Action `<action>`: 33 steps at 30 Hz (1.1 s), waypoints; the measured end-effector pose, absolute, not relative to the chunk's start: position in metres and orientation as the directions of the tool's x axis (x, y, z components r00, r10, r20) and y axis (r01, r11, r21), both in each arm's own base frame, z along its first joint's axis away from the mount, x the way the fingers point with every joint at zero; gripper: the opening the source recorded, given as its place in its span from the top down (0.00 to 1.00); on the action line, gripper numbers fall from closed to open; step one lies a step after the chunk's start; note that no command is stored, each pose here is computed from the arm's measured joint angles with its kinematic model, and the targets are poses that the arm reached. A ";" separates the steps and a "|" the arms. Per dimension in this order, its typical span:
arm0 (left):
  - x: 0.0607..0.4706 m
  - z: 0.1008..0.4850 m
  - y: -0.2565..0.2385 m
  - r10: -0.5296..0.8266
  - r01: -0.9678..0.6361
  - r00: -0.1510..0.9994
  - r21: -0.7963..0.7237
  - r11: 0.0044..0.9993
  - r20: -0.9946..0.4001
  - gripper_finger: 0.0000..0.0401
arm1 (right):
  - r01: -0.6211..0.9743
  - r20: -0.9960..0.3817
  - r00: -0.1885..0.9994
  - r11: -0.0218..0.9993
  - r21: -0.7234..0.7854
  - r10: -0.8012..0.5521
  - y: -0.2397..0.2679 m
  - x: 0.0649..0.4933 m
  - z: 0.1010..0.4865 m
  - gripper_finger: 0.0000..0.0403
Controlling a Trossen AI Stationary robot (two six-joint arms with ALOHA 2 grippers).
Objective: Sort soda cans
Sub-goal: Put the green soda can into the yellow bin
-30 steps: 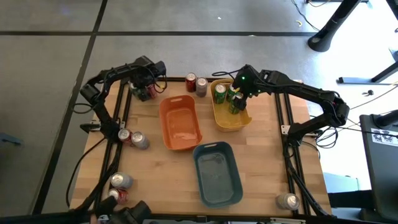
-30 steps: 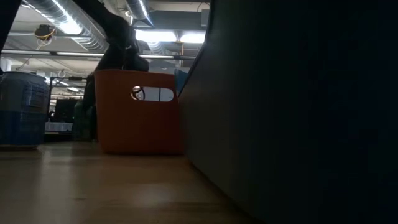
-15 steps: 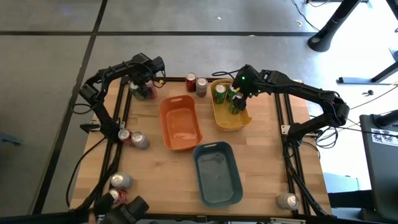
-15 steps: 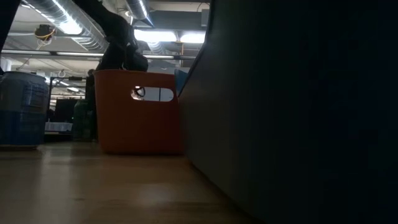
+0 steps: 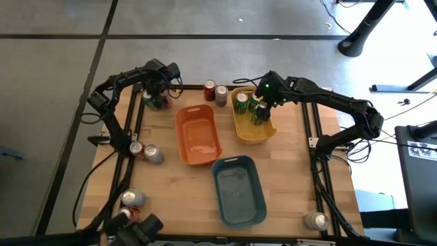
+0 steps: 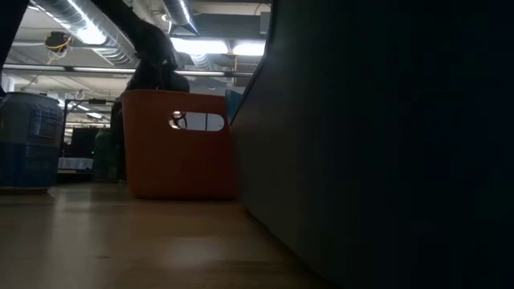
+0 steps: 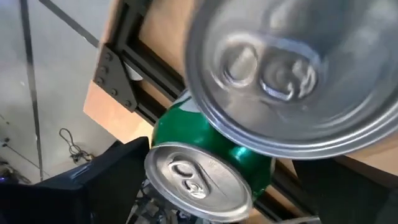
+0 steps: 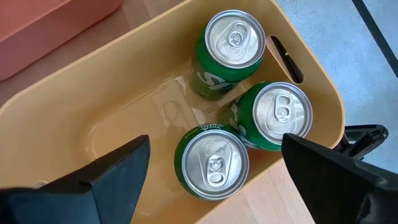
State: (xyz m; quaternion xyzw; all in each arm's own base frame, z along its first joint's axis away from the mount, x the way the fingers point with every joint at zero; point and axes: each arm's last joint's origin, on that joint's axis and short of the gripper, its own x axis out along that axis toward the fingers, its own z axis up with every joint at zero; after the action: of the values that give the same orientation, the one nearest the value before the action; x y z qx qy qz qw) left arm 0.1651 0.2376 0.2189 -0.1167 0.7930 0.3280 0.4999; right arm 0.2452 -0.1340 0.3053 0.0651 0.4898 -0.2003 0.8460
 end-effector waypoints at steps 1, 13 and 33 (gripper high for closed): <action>0.164 0.217 0.237 0.135 -0.503 -0.478 0.396 0.768 -0.868 0.05 | 0.403 -0.855 0.440 0.911 -0.086 -0.275 -0.134 0.245 0.305 0.10; 0.168 0.214 0.227 0.087 -0.494 -0.477 0.349 0.797 -0.875 0.05 | 0.403 -0.855 0.440 0.911 -0.086 -0.275 -0.134 0.245 0.305 0.10; 0.165 0.215 0.223 0.047 -0.548 -0.499 0.358 0.756 -0.865 0.25 | 0.429 -0.858 0.434 0.901 -0.069 -0.273 -0.134 0.245 0.305 0.10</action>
State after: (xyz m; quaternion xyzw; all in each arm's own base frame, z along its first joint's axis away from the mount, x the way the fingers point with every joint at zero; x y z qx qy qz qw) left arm 0.1652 0.2232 0.2151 -0.1550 0.8074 0.3128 0.4757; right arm 0.2446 -0.1340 0.3049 0.0797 0.4895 -0.2081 0.8430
